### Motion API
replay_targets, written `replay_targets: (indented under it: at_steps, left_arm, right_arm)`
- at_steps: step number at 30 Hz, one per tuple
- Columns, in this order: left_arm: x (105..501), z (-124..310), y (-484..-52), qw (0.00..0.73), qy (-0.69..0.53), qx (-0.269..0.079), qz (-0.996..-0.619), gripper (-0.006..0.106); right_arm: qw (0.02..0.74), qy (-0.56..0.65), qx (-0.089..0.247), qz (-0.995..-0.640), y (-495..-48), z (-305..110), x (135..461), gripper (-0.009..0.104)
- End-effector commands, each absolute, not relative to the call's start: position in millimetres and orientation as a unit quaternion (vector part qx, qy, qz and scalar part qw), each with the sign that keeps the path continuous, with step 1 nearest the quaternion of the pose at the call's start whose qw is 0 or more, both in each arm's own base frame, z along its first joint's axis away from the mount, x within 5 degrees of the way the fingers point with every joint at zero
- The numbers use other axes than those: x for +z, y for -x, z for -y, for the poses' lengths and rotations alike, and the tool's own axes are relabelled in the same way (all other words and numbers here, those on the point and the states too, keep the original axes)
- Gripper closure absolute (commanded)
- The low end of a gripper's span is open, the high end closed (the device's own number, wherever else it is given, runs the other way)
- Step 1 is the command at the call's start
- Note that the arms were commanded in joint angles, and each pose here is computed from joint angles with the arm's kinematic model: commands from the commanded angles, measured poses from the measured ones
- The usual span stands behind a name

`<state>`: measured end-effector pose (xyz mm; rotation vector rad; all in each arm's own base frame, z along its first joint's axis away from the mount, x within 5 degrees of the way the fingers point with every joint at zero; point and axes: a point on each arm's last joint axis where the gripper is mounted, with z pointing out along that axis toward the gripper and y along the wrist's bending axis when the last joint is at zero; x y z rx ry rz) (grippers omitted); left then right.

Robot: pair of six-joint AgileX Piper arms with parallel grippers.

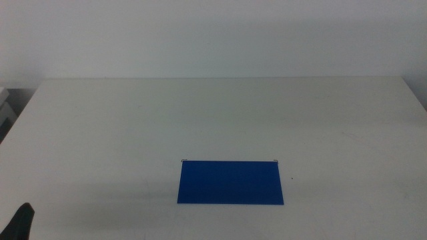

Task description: Use one arm to grab the shoe from the table and place it on the mat.

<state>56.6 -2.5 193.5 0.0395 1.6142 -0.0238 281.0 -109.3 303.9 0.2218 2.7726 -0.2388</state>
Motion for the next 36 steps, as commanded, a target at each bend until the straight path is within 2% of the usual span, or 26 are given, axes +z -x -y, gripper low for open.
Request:
replay_targets:
  at_steps: [1, 7, 13, 18, 24, 30, 36]
  left_arm:
    - [199, 2, -56, 0.722, -0.012, -0.016, -0.691, 0.007]
    - [199, 2, -56, 0.722, -0.012, -0.016, -0.691, 0.007]
    - [199, 2, -56, 0.722, -0.012, -0.016, -0.691, 0.007]
    - [199, 2, -56, 0.722, -0.012, -0.016, -0.691, 0.007]
    - [199, 2, -56, 0.722, -0.012, -0.016, -0.691, 0.007]
    - [199, 2, -56, 0.722, -0.012, -0.016, -0.691, 0.007]
    - [199, 2, -56, 0.722, -0.012, -0.016, -0.691, 0.007]
  right_arm:
    - [0.216, -0.062, -0.111, -0.968, -289, 123, 313, 0.003]
    - [0.218, 0.023, -0.144, -0.965, -309, 147, 286, 0.003]
    - [0.215, 0.026, -0.148, -0.965, -325, 166, 256, 0.003]
    - [0.206, 0.020, -0.141, -0.968, -335, 177, 229, 0.003]
    - [0.195, 0.006, -0.115, -0.974, -343, 178, 204, 0.003]
    - [0.197, 0.000, -0.106, -0.975, -344, 178, 201, 0.005]
    - [0.179, 0.001, -0.095, -0.979, -341, 175, 200, 0.012]
